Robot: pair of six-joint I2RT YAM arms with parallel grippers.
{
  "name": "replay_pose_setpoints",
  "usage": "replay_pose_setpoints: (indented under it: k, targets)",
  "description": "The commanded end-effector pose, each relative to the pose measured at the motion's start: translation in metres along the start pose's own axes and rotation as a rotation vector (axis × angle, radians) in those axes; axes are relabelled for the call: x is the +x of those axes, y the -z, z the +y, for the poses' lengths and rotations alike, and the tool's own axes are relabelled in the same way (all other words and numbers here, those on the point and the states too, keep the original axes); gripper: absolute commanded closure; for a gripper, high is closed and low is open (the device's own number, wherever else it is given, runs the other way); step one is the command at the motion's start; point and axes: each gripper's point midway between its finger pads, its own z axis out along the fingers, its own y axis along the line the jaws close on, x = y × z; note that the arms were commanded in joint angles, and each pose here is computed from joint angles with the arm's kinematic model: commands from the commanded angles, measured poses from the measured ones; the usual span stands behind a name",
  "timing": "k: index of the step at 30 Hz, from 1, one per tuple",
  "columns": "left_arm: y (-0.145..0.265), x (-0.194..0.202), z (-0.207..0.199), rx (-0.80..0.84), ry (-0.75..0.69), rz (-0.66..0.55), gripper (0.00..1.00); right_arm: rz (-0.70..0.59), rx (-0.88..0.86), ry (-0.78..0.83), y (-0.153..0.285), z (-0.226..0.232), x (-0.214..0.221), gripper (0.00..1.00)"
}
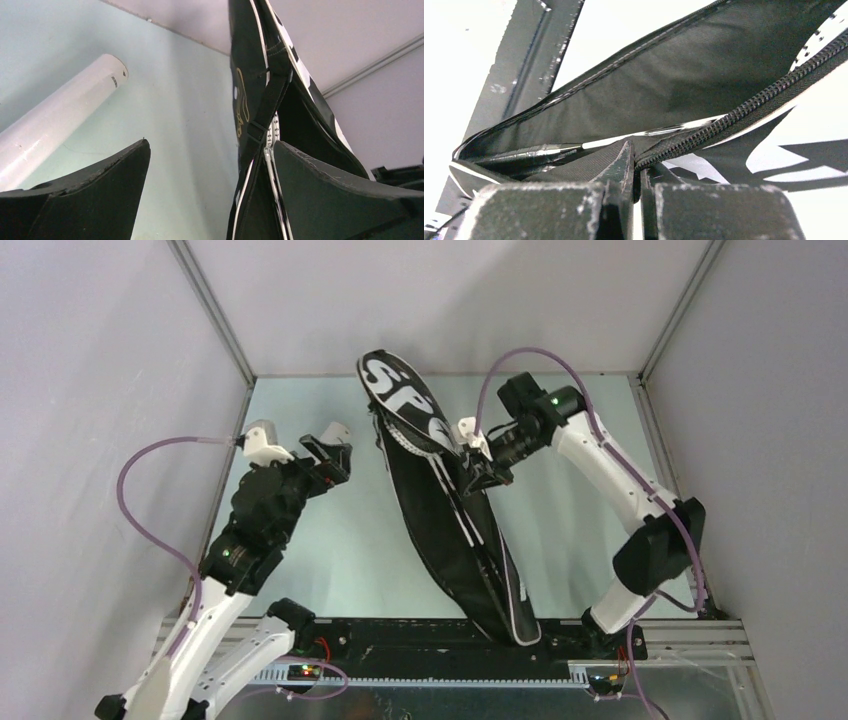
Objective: Pack up the badminton gear
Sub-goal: Adjust the racket bag at the center of the board.
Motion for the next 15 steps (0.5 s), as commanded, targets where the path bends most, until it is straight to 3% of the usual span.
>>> replay_pose_setpoints:
  k: [1,8,15]
  targets:
    - [0.015,-0.033,0.0,-0.012,0.05,-0.105,0.0,0.01,-0.035,0.275,0.011,-0.011,-0.039,1.0]
    - [0.012,-0.014,0.033,-0.146,0.08,-0.084,0.0,0.169,-0.137,0.344,-0.01,-0.009,-0.013,1.0]
    - [-0.004,0.012,0.068,-0.233,0.197,-0.068,0.0,0.171,-0.222,0.277,-0.029,0.008,0.027,1.0]
